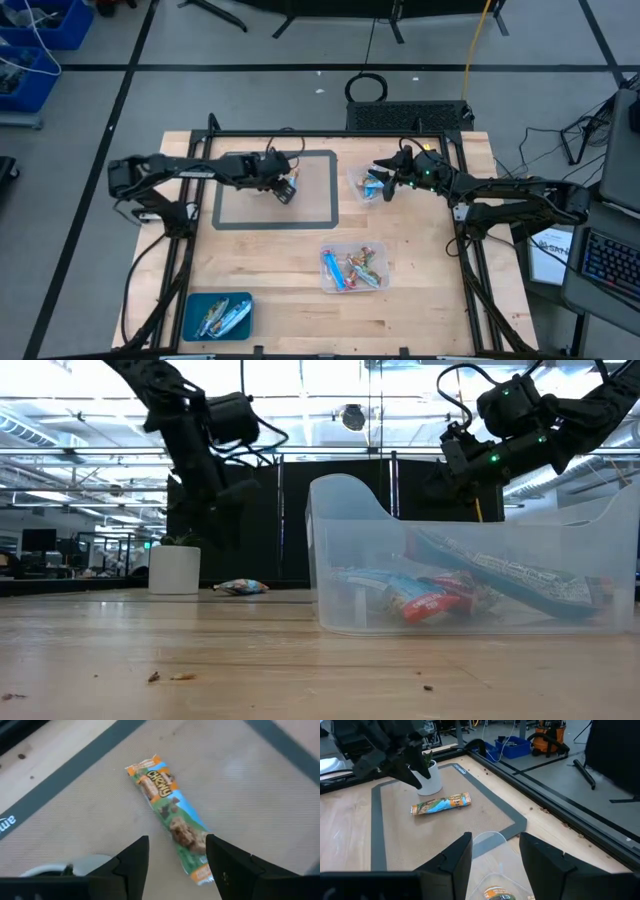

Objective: Pick and place Granola Bars by type
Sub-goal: Put the yellow granola bar into the top transparent bin

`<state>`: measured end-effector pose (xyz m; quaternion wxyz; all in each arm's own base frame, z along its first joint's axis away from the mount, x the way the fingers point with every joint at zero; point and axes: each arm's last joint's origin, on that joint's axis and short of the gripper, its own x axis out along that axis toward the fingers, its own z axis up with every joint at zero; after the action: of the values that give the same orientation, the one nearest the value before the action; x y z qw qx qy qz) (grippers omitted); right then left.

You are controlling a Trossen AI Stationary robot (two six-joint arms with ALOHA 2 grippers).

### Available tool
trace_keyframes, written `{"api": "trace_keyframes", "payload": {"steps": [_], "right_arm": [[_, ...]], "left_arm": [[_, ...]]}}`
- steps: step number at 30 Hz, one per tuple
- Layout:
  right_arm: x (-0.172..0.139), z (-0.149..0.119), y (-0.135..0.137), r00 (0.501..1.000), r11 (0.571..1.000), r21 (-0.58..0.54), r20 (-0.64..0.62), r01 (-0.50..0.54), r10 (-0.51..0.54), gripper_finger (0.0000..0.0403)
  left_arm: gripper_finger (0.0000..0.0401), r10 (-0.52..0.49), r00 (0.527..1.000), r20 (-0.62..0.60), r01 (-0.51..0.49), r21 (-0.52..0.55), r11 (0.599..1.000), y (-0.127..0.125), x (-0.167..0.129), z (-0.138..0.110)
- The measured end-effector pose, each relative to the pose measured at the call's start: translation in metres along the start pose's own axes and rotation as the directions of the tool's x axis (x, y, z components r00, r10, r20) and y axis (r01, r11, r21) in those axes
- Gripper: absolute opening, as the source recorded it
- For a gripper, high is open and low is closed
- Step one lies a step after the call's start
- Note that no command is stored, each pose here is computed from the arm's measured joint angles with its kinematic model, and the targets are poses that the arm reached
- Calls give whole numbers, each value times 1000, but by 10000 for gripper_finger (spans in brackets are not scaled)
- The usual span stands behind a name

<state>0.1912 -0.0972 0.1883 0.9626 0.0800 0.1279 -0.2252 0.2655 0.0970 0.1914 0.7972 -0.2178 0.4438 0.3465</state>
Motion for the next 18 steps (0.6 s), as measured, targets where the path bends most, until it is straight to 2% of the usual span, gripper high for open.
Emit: {"api": "trace_keyframes", "payload": {"steps": [9,15,18], "right_arm": [[0,0,0,1000,1000,0,0,0,0,155],[0,0,0,1000,1000,0,1,0,0,155],[0,0,0,1000,1000,0,1,0,0,155]], "left_arm": [[175,75,994,-74,-76,-12,997,2,31,-5],[175,-28,995,-96,27,-17,999,-2,40,-3],[175,-48,994,-99,47,-14,999,-4,40,-3]]}}
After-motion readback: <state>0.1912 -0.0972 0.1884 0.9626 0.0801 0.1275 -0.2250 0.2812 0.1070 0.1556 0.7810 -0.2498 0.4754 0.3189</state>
